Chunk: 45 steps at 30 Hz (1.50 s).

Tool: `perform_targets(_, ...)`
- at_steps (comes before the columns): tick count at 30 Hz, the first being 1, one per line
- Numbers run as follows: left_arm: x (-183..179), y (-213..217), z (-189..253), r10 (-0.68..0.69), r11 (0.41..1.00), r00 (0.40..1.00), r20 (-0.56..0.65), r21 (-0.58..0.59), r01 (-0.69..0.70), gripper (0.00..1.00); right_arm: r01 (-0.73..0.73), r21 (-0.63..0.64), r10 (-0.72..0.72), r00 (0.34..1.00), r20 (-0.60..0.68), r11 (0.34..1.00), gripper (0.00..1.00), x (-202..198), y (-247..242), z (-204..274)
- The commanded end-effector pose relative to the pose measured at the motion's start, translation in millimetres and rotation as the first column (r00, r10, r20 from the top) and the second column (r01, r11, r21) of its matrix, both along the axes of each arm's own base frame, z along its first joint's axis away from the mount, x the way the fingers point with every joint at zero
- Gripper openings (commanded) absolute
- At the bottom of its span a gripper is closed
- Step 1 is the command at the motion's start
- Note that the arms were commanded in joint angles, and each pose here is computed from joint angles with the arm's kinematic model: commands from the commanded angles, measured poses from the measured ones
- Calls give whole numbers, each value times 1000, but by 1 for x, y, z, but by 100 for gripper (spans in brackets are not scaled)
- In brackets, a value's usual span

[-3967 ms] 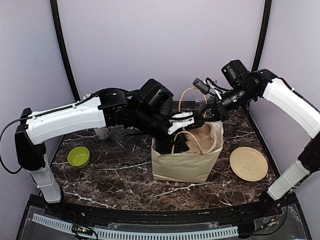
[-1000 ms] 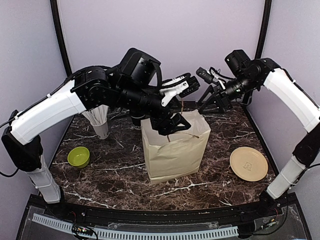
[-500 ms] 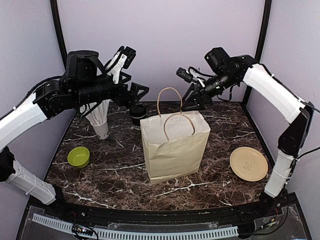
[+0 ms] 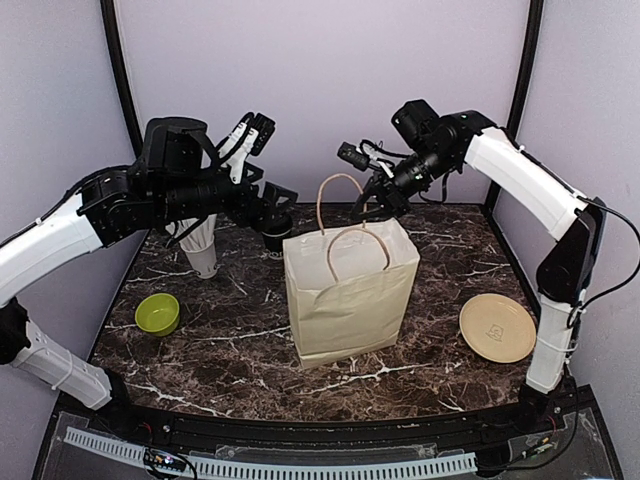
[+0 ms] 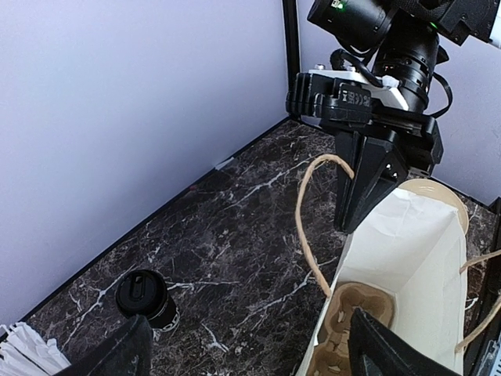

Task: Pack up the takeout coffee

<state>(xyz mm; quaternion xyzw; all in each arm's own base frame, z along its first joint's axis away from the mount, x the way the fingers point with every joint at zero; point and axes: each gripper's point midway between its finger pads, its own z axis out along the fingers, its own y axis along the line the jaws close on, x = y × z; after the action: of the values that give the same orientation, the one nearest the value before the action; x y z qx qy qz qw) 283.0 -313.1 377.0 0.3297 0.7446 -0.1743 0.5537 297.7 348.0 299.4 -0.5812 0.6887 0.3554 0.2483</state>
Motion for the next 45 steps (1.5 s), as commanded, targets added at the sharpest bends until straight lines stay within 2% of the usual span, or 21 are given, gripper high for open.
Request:
perform_targets(1,6,6,6,23,999,1000,16,-25,-23,89,18,10,-18,999,35,1000,0,-5,-24,21)
perform_targets(8,35,9,-17,92,995,994,-56,39,-90,89,104,-4,-104,994,14,995,0,15,-68,16)
perform_targets(16,91,8,-54,167,980,971,-168,133,-146,90,240,7,-240,970,42,971,0,56,-89,17)
perform_targets(17,97,7,-48,172,980,971,-165,127,-152,90,248,7,-248,968,42,969,7,58,-91,17)
perform_targets(22,132,16,-84,243,958,937,-250,215,-191,90,267,12,-267,962,50,964,37,57,-98,25)
perform_targets(26,157,24,-100,272,949,914,-300,240,-204,90,298,20,-298,950,97,955,49,51,-110,36)
perform_targets(31,185,34,-137,305,943,865,-398,252,-216,91,343,47,-346,930,123,938,58,37,-130,47)
perform_targets(36,204,37,-170,318,937,838,-444,279,-208,92,429,71,-435,887,154,900,65,29,-156,41)
perform_targets(45,230,43,-203,366,920,811,-457,310,-240,92,471,84,-479,867,140,878,66,18,-171,27)
